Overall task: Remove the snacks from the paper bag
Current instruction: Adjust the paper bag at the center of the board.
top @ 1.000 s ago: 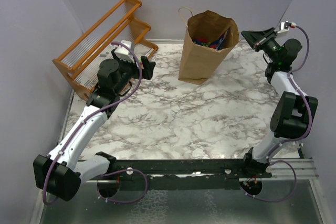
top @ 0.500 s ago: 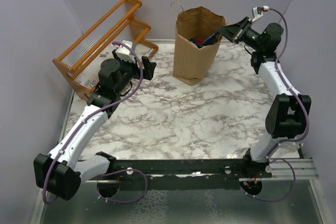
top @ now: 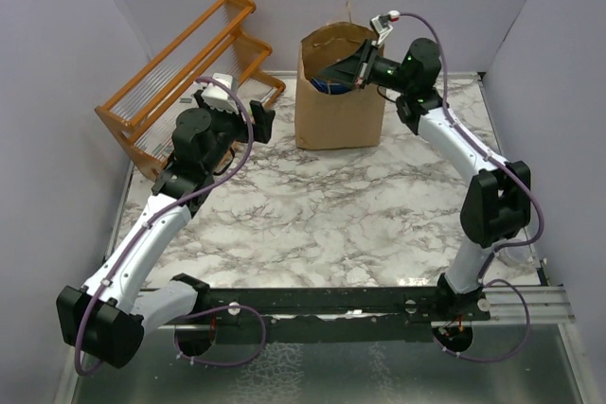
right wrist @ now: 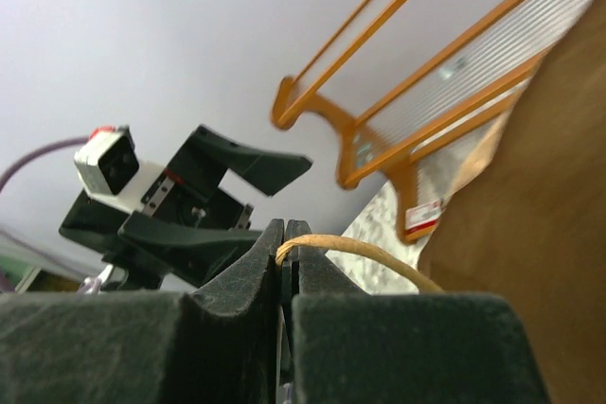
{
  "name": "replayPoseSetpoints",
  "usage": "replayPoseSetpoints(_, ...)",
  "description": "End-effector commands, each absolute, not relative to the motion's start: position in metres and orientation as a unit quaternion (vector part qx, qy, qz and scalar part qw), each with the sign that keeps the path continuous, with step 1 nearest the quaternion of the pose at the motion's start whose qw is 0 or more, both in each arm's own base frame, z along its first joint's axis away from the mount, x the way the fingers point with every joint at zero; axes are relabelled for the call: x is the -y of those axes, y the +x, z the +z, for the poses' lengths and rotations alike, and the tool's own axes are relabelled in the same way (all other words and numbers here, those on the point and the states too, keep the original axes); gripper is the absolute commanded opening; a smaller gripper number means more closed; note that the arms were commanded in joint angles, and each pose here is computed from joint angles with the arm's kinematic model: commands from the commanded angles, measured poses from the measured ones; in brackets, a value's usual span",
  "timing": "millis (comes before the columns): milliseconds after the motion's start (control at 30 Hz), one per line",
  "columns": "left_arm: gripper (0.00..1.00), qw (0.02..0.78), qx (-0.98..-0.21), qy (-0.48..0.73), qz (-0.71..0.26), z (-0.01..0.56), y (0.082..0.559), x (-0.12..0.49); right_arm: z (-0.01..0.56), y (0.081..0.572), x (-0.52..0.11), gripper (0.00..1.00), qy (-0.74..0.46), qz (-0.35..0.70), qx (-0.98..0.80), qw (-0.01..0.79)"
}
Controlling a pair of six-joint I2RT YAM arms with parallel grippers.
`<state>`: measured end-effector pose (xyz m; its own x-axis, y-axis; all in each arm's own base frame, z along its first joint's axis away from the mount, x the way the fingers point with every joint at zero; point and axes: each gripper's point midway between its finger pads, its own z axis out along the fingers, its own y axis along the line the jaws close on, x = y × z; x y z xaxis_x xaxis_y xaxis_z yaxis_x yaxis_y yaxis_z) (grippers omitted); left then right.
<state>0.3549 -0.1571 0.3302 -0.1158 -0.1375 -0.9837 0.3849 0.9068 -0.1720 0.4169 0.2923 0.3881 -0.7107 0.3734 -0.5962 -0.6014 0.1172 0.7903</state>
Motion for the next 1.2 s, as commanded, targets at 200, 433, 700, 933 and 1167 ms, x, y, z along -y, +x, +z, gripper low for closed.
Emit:
replayPoseSetpoints(200,0.99,0.685,-0.710,0.058,-0.154,0.352,0.354,0.130,0.406,0.330,-0.342,0.01,-0.163,0.695,-0.617,0.330)
replayPoseSetpoints(433,0.99,0.703,-0.695,0.030,-0.149,0.362,0.354,0.110,0.382,0.277,-0.337,0.01,-0.202,0.693,-0.627,0.294)
replayPoseSetpoints(700,0.99,0.693,-0.696,-0.037,-0.186,0.370,0.352,0.105,0.335,0.241,-0.303,0.01,-0.200,0.607,-0.701,0.317)
replayPoseSetpoints(933,0.99,0.630,-0.717,-0.052,-0.295,0.376,0.358,0.144,0.300,0.248,-0.253,0.01,-0.129,0.468,-0.775,0.405)
replayPoseSetpoints(1167,0.99,0.568,-0.716,0.006,-0.406,0.389,0.379,0.199,0.304,0.257,-0.208,0.01,-0.082,0.369,-0.783,0.494)
